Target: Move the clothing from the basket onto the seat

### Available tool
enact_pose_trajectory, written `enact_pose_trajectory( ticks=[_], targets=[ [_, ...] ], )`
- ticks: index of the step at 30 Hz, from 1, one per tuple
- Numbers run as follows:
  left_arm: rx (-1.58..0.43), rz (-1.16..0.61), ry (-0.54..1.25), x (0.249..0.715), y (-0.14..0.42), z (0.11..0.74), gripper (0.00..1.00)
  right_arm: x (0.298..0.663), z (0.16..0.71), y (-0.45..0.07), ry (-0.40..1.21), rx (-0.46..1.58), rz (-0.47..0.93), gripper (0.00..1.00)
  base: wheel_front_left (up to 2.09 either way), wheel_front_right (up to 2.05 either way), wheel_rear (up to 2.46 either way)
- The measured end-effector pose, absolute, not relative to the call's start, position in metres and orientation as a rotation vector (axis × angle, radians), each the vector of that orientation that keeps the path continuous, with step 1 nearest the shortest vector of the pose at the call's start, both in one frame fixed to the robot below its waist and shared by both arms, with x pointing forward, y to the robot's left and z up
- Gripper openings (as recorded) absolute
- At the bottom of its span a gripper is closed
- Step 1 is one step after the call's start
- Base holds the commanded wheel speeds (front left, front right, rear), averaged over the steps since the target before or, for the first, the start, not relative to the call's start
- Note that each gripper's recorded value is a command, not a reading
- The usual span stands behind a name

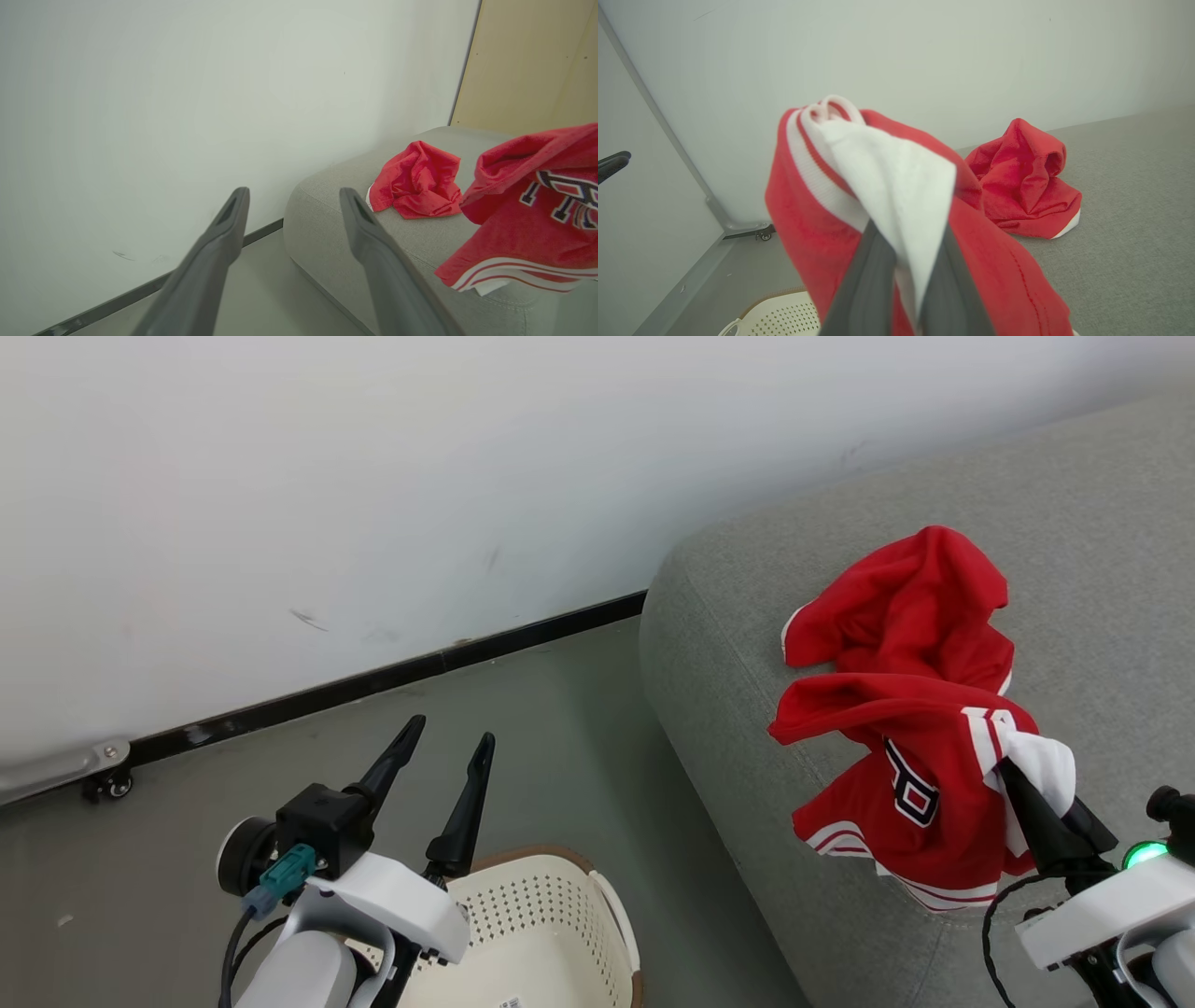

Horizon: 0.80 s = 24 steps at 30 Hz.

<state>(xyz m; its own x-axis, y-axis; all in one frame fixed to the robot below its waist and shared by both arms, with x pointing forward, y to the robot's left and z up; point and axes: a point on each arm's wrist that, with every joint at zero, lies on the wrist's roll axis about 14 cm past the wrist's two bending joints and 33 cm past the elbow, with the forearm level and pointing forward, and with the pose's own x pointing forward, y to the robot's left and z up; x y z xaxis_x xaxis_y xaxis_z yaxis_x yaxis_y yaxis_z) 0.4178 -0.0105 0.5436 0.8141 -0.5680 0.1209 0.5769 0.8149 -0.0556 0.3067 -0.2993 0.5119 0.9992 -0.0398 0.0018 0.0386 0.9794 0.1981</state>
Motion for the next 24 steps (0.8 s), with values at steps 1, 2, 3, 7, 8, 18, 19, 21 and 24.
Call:
enact_pose_trajectory(
  ticks=[1,2,3,7,8,18,19,21,24],
  targets=[
    [-0.093,-0.615,-0.099,0.418,-0.012,0.543,1.0,0.304,0.512,-0.3,-0.008,0.198,-0.045,0.0,0.0,0.0,0.0],
    [-0.094,-0.62,-0.1,0.418,-0.014,0.544,1.0,0.302,0.512,-0.301,-0.012,0.198,-0.05,0.0,0.0,0.0,0.0],
    [-0.096,-0.624,-0.102,0.419,-0.016,0.545,1.0,0.299,0.513,-0.302,-0.016,0.199,-0.056,0.0,0.0,0.0,0.0],
    [-0.101,-0.633,-0.109,0.419,-0.023,0.546,1.0,0.292,0.518,-0.311,-0.04,0.198,-0.092,0.0,0.0,0.0,0.0],
    [-0.101,-0.634,-0.106,0.419,-0.023,0.545,1.0,0.291,0.52,-0.314,-0.047,0.195,-0.1,0.0,0.0,0.0,0.0],
    [-0.092,-0.565,-0.117,0.429,-0.007,0.542,1.0,0.315,0.593,-0.35,-0.208,0.112,-0.148,0.0,0.0,0.0,0.0],
    [-0.091,-0.555,-0.116,0.431,-0.004,0.541,1.0,0.318,0.602,-0.355,-0.222,0.101,-0.155,0.0,0.0,0.0,0.0],
    [-0.087,-0.535,-0.116,0.433,0.003,0.539,1.0,0.324,0.617,-0.366,-0.248,0.088,-0.174,0.0,0.0,0.0,0.0],
    [-0.075,-0.505,-0.117,0.436,0.015,0.537,1.0,0.335,0.637,-0.378,-0.277,0.078,-0.196,0.0,0.0,0.0,0.0]
  ],
)
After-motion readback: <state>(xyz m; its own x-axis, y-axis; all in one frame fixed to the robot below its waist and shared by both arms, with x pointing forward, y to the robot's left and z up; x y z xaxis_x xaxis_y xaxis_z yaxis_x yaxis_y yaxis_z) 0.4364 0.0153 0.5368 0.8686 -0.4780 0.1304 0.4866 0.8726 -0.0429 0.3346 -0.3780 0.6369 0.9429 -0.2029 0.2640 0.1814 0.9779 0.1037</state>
